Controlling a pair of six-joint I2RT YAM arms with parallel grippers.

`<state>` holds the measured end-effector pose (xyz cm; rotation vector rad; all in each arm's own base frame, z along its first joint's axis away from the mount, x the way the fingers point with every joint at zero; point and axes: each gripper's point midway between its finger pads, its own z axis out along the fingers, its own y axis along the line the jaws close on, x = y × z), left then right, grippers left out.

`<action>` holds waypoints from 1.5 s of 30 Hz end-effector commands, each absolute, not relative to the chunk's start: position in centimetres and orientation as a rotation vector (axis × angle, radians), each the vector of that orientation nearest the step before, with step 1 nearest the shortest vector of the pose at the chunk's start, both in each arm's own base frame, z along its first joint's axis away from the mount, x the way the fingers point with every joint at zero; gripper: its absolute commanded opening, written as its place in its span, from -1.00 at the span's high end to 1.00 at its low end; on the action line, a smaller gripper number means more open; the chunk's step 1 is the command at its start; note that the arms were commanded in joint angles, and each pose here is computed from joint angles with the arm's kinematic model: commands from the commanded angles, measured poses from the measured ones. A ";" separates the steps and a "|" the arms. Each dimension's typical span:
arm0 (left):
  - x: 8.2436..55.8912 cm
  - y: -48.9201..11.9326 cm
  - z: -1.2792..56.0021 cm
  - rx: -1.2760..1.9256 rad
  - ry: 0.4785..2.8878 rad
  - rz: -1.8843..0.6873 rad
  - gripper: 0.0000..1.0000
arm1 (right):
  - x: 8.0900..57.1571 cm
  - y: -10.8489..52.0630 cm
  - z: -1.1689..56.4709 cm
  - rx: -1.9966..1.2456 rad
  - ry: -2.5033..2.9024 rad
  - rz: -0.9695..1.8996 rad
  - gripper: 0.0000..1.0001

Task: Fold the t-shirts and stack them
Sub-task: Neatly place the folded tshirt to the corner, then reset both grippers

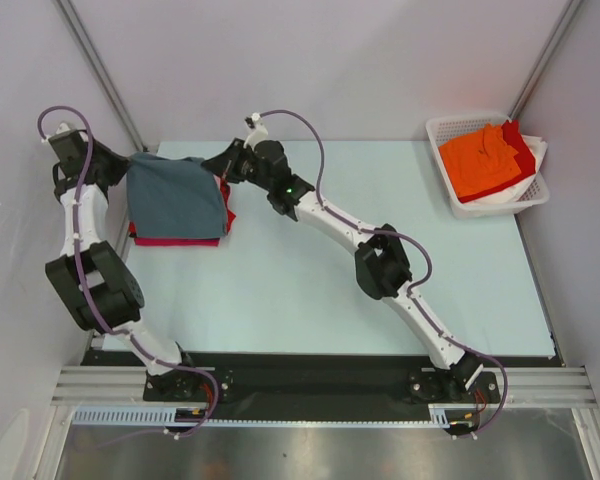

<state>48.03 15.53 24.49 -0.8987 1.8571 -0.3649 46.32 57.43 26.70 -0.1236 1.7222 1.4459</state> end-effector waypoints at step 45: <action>43.3 0.5 28.8 -0.580 1.683 -0.696 -0.93 | 43.7 36.7 27.0 0.005 1.544 1.549 -1.00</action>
